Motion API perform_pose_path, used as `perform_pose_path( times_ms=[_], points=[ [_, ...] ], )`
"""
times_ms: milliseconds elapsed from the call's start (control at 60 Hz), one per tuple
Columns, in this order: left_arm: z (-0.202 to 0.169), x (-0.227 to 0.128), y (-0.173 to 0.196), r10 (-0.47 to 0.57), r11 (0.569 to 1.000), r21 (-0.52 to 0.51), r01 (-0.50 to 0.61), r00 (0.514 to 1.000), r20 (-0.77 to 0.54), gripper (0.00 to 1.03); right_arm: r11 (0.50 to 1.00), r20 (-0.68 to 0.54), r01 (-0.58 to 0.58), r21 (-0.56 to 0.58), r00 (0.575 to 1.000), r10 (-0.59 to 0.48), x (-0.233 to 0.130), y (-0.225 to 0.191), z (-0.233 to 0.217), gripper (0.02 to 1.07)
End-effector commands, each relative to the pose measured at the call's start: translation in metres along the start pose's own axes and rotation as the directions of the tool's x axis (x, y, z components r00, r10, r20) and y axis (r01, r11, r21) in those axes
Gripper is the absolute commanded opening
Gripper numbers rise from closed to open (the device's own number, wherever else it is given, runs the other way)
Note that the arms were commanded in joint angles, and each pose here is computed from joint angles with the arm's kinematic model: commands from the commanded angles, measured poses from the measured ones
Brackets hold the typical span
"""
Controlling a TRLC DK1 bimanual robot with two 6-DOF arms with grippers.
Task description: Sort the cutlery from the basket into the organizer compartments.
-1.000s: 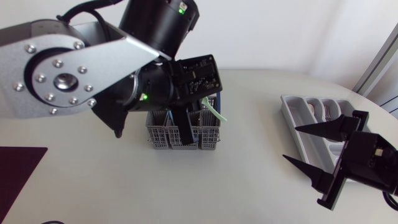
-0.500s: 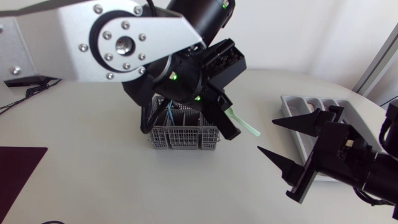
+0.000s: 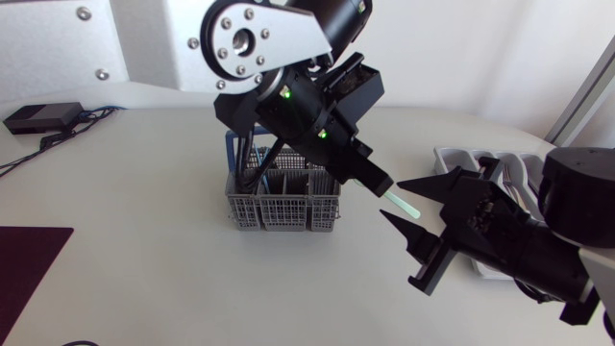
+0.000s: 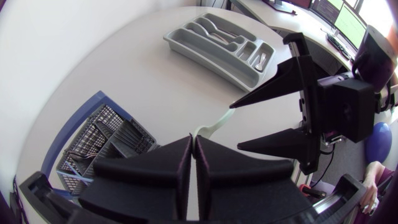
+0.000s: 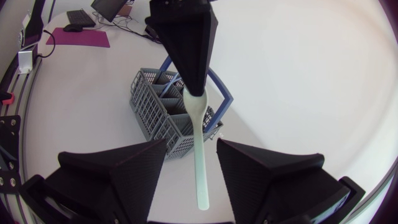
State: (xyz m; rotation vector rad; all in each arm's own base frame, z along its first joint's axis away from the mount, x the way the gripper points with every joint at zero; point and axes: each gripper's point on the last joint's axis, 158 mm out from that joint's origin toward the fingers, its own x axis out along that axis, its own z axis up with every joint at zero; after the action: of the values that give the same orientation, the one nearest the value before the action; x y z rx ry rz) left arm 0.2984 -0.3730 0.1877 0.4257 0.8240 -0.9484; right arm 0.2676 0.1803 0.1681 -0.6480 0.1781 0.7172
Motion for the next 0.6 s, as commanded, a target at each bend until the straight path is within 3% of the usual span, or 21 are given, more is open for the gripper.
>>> perform_pose_path(
  times_ms=[0, 150, 500, 583],
  points=[
    [0.011, -0.002, -0.003, -0.015, 1.0, -0.018, 0.015, 1.0, 0.013, 0.03, 1.0, -0.012, -0.003, 0.016, 1.0, 0.003, 0.008, 0.001, -0.002, 0.48],
    [0.01, 0.0, -0.006, -0.02, 1.0, -0.014, 0.02, 1.0, 0.006, 0.03, 1.0, -0.013, 0.014, 0.009, 1.0, -0.014, 0.014, -0.003, 0.001, 0.38],
    [0.005, 0.004, -0.01, -0.041, 0.999, -0.011, 0.041, 0.999, -0.009, 0.03, 0.999, -0.016, 0.035, 0.008, 0.999, -0.035, 0.023, -0.01, 0.007, 0.38],
    [0.005, 0.004, -0.011, -0.043, 0.999, -0.01, 0.043, 0.999, -0.011, 0.03, 0.999, -0.014, 0.033, 0.008, 0.999, -0.033, 0.024, -0.01, 0.009, 0.29]
  ],
)
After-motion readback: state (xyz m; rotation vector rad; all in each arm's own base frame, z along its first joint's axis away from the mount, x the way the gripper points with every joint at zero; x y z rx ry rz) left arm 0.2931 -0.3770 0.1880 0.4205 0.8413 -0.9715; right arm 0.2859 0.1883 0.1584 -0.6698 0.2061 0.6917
